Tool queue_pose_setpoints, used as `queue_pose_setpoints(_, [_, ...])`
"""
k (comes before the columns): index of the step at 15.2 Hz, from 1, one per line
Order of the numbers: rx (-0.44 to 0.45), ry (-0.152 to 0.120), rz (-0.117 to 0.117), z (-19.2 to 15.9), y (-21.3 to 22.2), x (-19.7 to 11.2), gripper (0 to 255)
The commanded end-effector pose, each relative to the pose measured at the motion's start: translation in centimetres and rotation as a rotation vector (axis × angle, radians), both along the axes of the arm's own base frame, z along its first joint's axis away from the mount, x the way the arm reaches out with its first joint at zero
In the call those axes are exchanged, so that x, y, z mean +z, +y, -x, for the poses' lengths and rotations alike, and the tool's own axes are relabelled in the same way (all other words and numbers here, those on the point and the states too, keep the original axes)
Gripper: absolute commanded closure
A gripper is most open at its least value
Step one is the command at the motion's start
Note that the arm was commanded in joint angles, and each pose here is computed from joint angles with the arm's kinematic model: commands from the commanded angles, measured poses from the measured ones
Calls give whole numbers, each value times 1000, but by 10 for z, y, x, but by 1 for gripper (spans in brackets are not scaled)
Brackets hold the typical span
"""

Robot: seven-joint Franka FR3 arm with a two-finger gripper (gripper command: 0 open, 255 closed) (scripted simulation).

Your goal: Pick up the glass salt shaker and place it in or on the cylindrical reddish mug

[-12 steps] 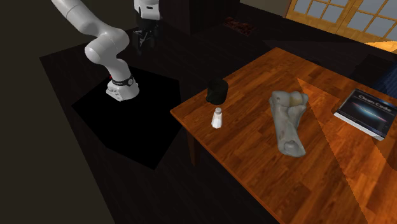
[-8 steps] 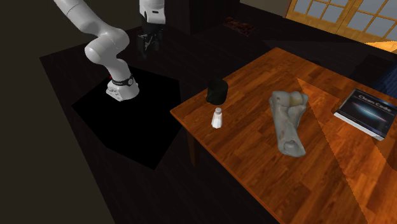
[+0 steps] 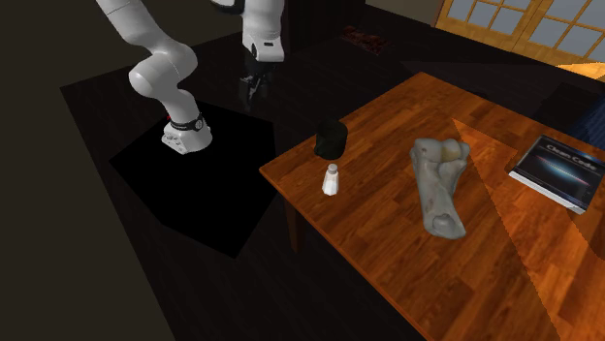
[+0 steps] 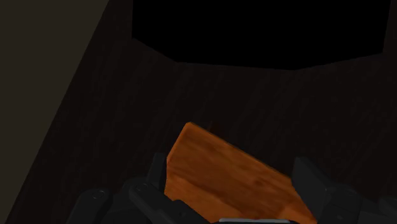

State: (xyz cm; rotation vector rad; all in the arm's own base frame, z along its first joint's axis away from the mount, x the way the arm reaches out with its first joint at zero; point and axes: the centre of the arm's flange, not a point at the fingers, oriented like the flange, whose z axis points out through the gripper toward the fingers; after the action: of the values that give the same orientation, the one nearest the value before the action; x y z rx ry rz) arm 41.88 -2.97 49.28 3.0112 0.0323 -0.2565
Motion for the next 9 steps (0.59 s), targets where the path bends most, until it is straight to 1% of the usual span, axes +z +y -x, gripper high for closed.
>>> queue_pose_setpoints(1, [3, -4, -2, -28, -3, -8, 0])
queue_pose_setpoints(9, [13, -21, -9, -124, -18, -41, 0])
